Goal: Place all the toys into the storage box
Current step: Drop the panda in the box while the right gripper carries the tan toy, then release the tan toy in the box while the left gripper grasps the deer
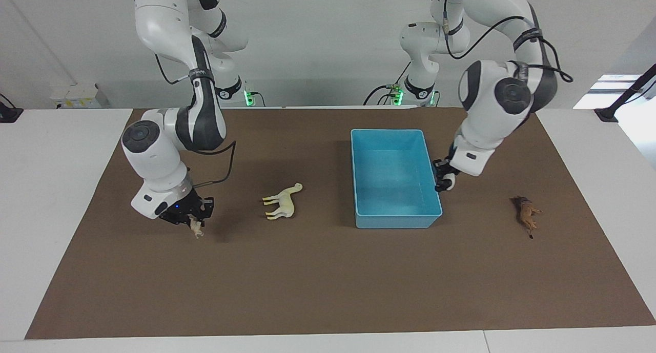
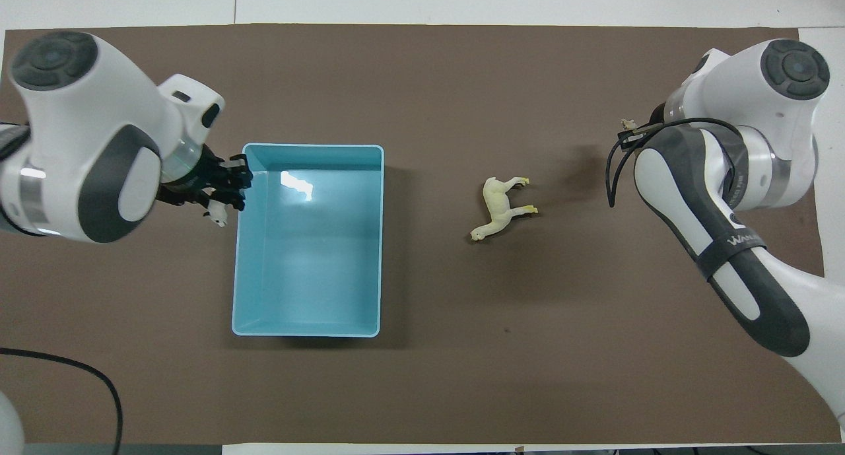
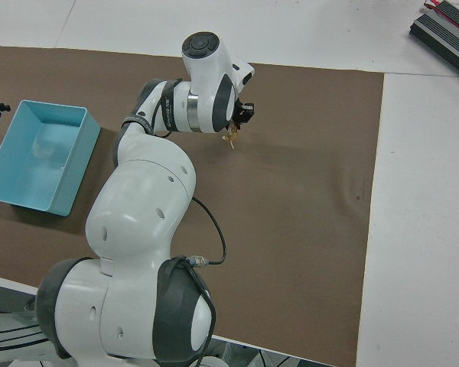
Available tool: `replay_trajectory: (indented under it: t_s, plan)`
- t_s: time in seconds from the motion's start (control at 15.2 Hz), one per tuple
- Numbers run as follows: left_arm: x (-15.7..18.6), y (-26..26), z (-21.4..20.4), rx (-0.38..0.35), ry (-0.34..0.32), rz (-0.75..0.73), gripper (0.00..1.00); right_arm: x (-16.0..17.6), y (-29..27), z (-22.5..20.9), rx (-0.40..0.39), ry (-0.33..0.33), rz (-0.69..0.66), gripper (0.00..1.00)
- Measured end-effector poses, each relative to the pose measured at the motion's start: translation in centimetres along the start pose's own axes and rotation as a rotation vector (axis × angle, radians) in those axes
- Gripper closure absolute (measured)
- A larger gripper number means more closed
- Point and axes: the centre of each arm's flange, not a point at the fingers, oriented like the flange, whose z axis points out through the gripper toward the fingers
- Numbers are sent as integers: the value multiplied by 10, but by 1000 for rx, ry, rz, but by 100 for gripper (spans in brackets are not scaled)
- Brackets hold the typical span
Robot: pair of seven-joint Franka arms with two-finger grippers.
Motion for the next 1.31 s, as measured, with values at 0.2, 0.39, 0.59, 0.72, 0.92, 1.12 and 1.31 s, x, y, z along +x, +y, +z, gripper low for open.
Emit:
replay_trajectory:
  t_s: [0.2, 0.39, 0.59, 0.72, 0.92, 1.12, 1.31]
  plan:
    - [-34, 34, 26, 33, -21, 4, 49, -8, -4, -64, 8, -13, -3, 72]
    - [-36, 27, 23, 32, -15, -8, 24, -18, -37, -113, 18, -35, 21, 72]
    - [-24, -6, 4, 15, 15, -38, 0, -20, -111, -145, 19, -53, 82, 72]
    - [-10, -43, -6, 16, 38, -9, 0, -22, -169, -162, 23, -48, 124, 72]
    - [23, -113, -10, -8, 94, 66, 0, -36, -275, -173, 44, -14, 178, 72]
    - [48, -177, -5, -15, 163, 112, 0, -64, -386, -170, 102, 14, 189, 72]
    - [69, -216, 13, 15, 230, 144, 0, -85, -467, -136, 136, 33, 171, 72]
